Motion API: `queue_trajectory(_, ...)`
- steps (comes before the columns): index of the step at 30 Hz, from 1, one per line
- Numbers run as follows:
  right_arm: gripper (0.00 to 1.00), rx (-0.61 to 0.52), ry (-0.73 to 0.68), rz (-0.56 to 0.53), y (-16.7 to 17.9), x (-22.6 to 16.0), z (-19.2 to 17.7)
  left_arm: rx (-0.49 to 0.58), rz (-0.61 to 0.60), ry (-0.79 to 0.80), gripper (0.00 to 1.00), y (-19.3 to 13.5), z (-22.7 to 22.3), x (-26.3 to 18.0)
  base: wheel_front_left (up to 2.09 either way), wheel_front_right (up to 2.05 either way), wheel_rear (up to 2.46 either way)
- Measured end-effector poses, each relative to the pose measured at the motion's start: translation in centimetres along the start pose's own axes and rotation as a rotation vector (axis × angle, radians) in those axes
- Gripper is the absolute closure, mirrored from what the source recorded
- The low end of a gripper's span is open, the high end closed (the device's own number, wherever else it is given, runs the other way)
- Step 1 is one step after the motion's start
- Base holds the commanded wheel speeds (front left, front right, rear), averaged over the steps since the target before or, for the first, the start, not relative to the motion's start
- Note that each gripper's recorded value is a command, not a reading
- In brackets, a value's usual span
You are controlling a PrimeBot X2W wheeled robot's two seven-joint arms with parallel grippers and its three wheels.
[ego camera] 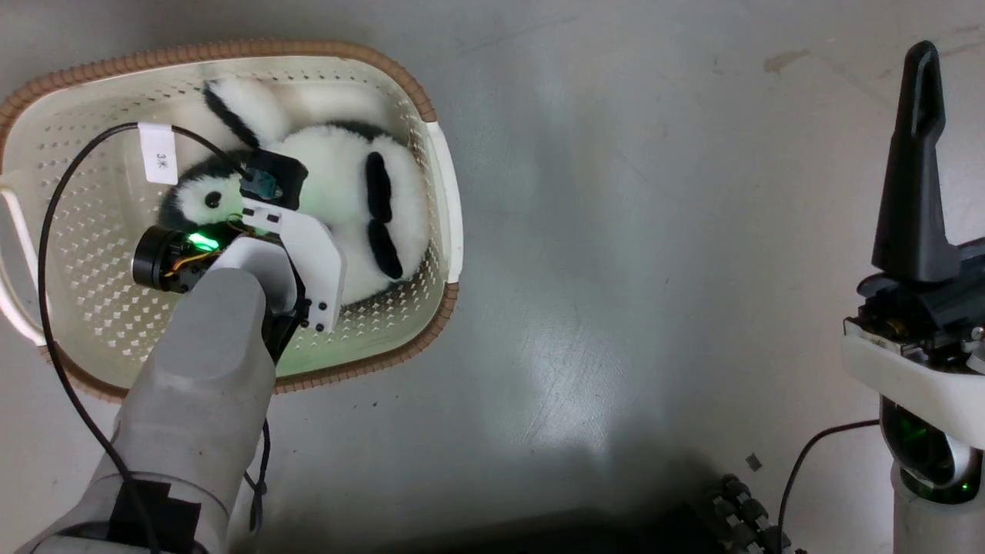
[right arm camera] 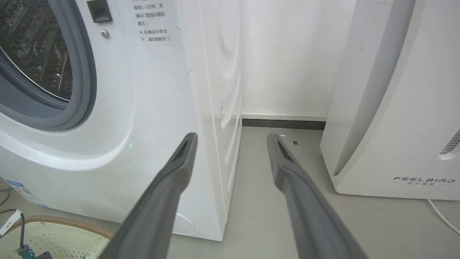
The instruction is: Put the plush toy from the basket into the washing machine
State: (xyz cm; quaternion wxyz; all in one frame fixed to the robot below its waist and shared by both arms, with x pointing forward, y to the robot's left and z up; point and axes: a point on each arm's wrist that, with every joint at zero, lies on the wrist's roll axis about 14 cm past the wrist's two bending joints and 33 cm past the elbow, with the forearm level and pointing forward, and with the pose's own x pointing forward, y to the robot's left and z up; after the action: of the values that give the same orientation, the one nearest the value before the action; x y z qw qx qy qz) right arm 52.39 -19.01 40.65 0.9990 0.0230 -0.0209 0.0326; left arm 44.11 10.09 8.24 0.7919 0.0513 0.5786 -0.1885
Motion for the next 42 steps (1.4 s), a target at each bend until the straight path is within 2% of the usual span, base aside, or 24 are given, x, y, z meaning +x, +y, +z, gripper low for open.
queue_trajectory(11,0.0,-0.005,-0.051,0.0,0.0,0.0,1.9,-0.006,0.014,-0.03,1.0,0.7,0.7,-0.9,0.0,0.0,0.0)
queue_trajectory(18,0.0,0.0,-0.116,-0.01,-0.3,-0.3,5.0,-0.025,0.03,-0.092,1.0,0.7,2.1,-3.3,0.0,0.0,0.0)
queue_trajectory(27,0.0,-0.005,-0.181,-0.008,0.5,-2.8,10.2,-0.013,0.045,-0.296,1.0,-0.7,4.4,-10.5,0.0,0.0,0.0)
queue_trajectory(39,0.0,0.008,-0.244,0.028,2.5,-6.4,14.6,-0.044,0.081,-0.557,1.0,-1.6,6.3,-19.2,0.0,0.0,0.0)
queue_trajectory(42,0.0,0.007,-0.265,0.042,3.1,-7.2,15.8,-0.045,0.103,-0.668,1.0,-1.4,7.9,-22.0,0.0,0.0,0.0)
